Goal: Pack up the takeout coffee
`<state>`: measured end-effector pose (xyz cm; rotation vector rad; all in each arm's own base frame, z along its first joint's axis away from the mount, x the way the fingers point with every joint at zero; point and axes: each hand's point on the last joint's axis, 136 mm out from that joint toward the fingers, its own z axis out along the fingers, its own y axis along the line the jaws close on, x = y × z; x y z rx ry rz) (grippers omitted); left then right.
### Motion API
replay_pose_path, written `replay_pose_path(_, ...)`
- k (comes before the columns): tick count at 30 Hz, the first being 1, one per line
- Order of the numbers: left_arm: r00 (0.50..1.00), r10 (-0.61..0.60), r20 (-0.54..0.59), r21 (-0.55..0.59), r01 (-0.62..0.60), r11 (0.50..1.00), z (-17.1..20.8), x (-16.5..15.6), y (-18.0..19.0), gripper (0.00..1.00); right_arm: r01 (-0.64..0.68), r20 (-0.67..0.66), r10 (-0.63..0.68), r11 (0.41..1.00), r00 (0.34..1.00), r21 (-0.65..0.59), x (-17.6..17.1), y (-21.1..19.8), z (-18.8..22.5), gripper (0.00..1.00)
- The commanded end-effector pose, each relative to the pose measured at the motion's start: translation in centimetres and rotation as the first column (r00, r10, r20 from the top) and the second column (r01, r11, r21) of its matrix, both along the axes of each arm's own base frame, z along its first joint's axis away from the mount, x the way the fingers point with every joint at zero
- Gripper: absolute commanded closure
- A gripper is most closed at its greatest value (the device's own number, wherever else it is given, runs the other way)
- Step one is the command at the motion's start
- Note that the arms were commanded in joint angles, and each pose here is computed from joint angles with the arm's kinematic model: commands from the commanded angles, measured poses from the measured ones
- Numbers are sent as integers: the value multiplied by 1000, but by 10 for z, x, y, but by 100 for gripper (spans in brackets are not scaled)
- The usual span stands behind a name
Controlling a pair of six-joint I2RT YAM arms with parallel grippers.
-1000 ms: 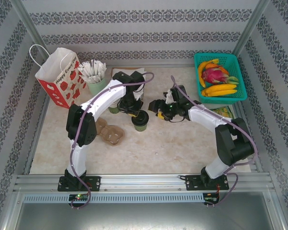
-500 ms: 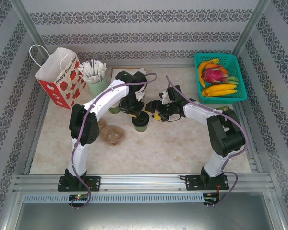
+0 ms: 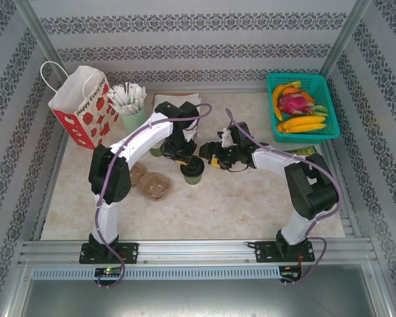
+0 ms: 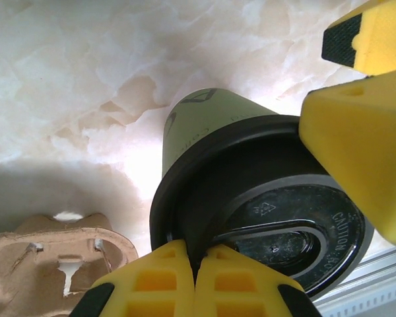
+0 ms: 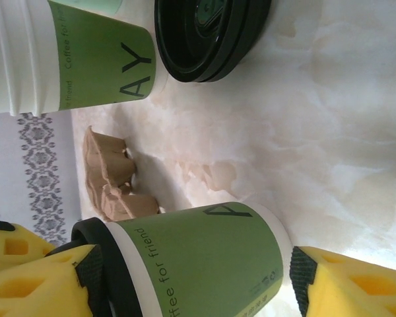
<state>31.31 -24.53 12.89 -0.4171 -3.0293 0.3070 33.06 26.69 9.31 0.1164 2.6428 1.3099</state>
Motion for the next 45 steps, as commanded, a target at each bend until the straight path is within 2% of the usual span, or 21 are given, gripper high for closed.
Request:
replay_pose_path(1, 994, 49, -95, 141, -36, 989, -39, -10, 12, 99, -26, -94, 8, 981, 995, -190, -32, -19, -34, 21)
replay_pose_path(5, 995, 88, -50, 77, -83, 994, -19, -5, 1, 87, -15, 97, 32, 985, 995, -173, -15, -16, 6, 11)
replay_pose_path(10, 995, 99, -26, 33, -98, 995, -3, -3, -5, 77, -10, 147, 35, 986, 988, -169, -15, -19, 13, 2)
replay_pose_path(16, 995, 100, -8, -19, -100, 995, 12, -2, -13, 71, -7, 199, 37, 989, 979, -148, -17, -20, 23, 2)
replay_pose_path(24, 996, 92, 10, -7, -92, 996, 20, -4, -8, 67, -1, 226, 42, 984, 973, -177, -21, -32, 24, 3)
replay_pose_path(30, 995, 93, 38, -62, -90, 994, 33, -1, -13, 64, -11, 245, 53, 985, 968, -173, -28, -34, 24, 3)
replay_pose_path(37, 988, 125, 92, -150, -110, 983, 49, 9, -19, 58, -27, 347, 78, 989, 935, -148, -40, -36, 31, 2)
replay_pose_path(45, 967, 185, 177, -31, -183, 983, 30, 33, 0, 50, -144, 484, 231, 967, 844, -210, -66, -16, 29, 2)
